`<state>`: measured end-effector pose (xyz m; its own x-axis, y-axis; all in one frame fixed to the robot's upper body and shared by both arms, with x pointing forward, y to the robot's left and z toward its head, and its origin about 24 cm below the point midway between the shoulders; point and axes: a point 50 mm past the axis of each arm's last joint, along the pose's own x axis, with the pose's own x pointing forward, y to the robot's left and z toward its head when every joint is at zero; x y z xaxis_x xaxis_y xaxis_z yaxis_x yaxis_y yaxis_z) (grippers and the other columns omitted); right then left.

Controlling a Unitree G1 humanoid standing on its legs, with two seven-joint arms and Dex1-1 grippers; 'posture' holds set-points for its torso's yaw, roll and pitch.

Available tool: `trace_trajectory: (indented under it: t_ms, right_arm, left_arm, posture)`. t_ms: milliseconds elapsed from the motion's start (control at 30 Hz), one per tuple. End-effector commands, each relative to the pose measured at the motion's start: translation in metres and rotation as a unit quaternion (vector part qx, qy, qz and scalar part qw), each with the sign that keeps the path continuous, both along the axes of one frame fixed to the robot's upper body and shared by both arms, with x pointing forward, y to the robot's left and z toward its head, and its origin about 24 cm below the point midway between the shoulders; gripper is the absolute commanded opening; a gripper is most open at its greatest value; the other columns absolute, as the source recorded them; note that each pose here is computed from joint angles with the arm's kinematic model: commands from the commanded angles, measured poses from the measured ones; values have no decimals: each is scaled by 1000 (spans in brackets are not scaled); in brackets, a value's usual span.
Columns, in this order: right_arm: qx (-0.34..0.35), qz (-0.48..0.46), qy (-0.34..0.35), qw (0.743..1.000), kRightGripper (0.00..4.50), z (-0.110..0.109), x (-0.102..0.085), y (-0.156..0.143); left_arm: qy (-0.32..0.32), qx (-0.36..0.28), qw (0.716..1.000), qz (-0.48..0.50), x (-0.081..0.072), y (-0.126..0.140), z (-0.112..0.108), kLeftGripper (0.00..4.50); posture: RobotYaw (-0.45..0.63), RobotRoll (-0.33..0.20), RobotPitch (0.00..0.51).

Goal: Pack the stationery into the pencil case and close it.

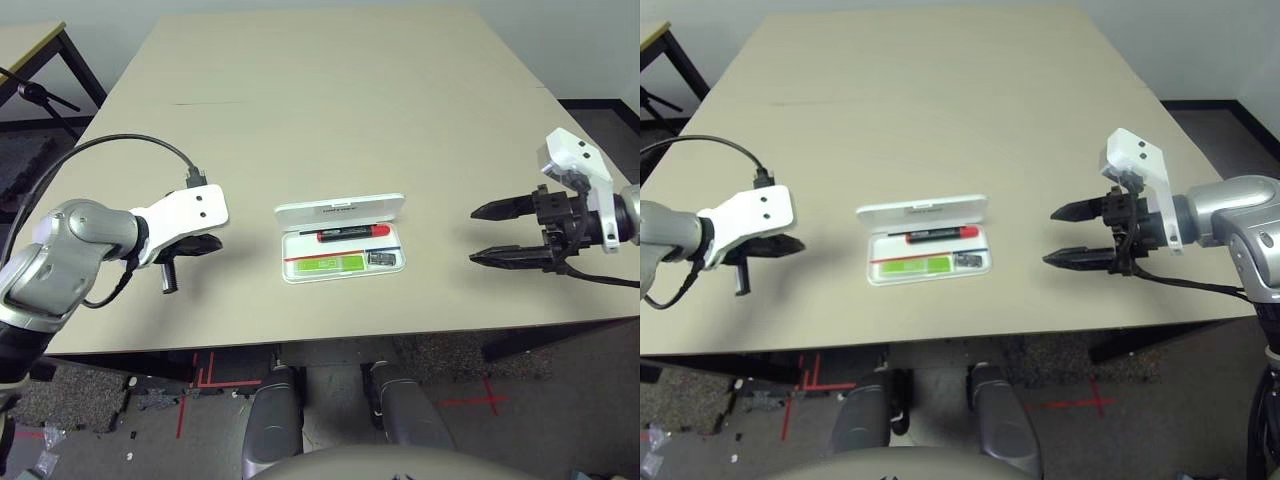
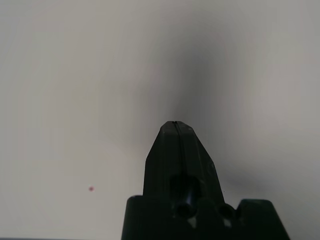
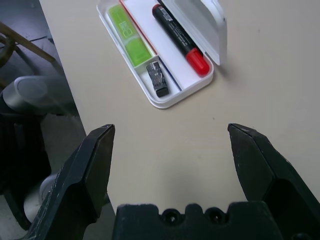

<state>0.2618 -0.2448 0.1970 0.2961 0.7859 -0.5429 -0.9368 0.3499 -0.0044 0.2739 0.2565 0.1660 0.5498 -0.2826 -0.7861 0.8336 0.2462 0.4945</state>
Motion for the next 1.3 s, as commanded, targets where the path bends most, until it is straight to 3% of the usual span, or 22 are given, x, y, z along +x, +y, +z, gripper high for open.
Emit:
trace_trajectory:
  t_ms: [33, 233, 467, 700, 1033, 1300]
  right_arm:
    - [-1, 4, -2, 1000, 4500, -2, 1, 2]
    - [1, 4, -6, 1000, 4500, -2, 2, 4]
    - [-1, 7, -8, 1000, 4500, -2, 2, 6]
    - [-6, 6, -9, 1000, 4500, -4, 2, 6]
    - [-13, 4, -4, 1000, 4500, -10, 3, 7]
    - [-20, 5, -2, 1000, 4500, -16, 5, 11]
  left_arm:
    - [-37, -2, 999, 3, 14, -4, -1, 17]
    - [-93, -88, 991, 23, 46, -22, -3, 17]
    - [-77, -182, 980, 8, 56, -54, -9, 17]
    - [-44, -225, 972, -53, 47, -79, -6, 17]
    - [31, -219, 963, -152, 20, -102, -18, 17]
    - [35, -174, 971, -157, 21, -119, -41, 17]
  posture:
    - [-61, 0, 116]
    - [-64, 0, 109]
    - [-71, 0, 106]
    - [-71, 0, 106]
    - [-81, 0, 104]
    - [-82, 0, 102]
